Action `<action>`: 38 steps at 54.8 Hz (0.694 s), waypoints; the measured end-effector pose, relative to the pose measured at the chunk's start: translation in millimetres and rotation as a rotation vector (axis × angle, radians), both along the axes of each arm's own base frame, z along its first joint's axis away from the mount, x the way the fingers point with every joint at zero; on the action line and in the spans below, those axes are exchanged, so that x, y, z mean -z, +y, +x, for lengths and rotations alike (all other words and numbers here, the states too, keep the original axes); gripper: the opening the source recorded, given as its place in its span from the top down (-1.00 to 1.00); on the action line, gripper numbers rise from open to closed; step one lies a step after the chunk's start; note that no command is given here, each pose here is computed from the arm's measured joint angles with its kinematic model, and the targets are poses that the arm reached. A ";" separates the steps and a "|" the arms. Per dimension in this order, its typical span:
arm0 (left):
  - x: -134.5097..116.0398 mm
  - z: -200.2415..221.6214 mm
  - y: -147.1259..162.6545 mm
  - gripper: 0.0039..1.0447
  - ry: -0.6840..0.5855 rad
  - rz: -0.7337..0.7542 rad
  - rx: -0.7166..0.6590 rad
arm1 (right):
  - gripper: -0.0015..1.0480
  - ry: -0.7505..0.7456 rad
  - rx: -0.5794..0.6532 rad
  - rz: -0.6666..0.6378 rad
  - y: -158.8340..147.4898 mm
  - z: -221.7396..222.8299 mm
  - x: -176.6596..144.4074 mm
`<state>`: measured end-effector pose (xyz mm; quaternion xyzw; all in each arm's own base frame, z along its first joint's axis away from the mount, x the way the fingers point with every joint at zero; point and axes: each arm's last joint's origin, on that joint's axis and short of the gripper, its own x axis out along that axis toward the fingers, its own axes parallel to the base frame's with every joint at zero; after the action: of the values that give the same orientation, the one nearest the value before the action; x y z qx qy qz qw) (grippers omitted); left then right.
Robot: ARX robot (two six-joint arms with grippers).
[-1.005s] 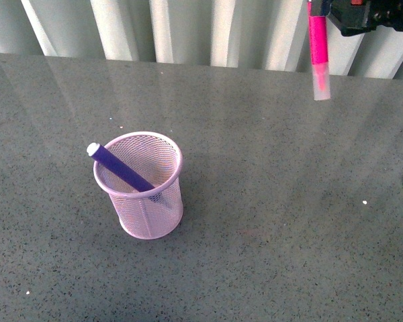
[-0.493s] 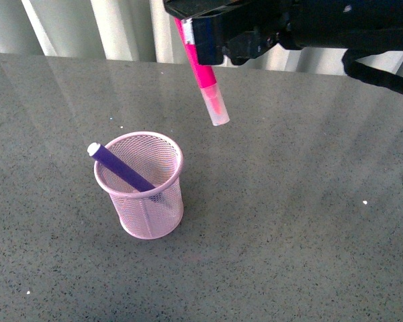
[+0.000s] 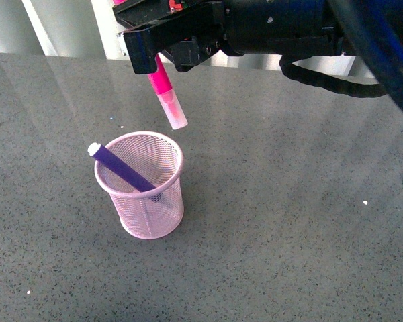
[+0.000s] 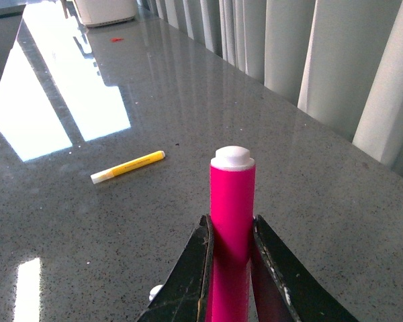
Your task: Insert purple and pink pens into pink cup
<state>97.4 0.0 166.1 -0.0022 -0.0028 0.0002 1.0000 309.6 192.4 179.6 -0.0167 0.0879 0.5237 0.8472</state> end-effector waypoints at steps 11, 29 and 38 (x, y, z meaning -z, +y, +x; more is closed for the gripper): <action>0.0 0.0 0.0 -0.88 0.000 0.000 0.000 | 0.79 0.000 -0.026 0.008 8.8 3.8 3.3; 0.0 0.0 0.0 -0.88 0.000 0.000 0.000 | 0.79 0.015 -0.028 0.016 15.0 8.2 21.2; 0.0 0.0 0.0 -0.88 0.000 0.000 0.000 | 0.79 0.026 -0.032 0.016 15.6 5.9 29.7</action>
<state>97.4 0.0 166.1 -0.0022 -0.0028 0.0000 1.0000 315.5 208.0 149.9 -0.0046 0.0944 0.5379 0.8377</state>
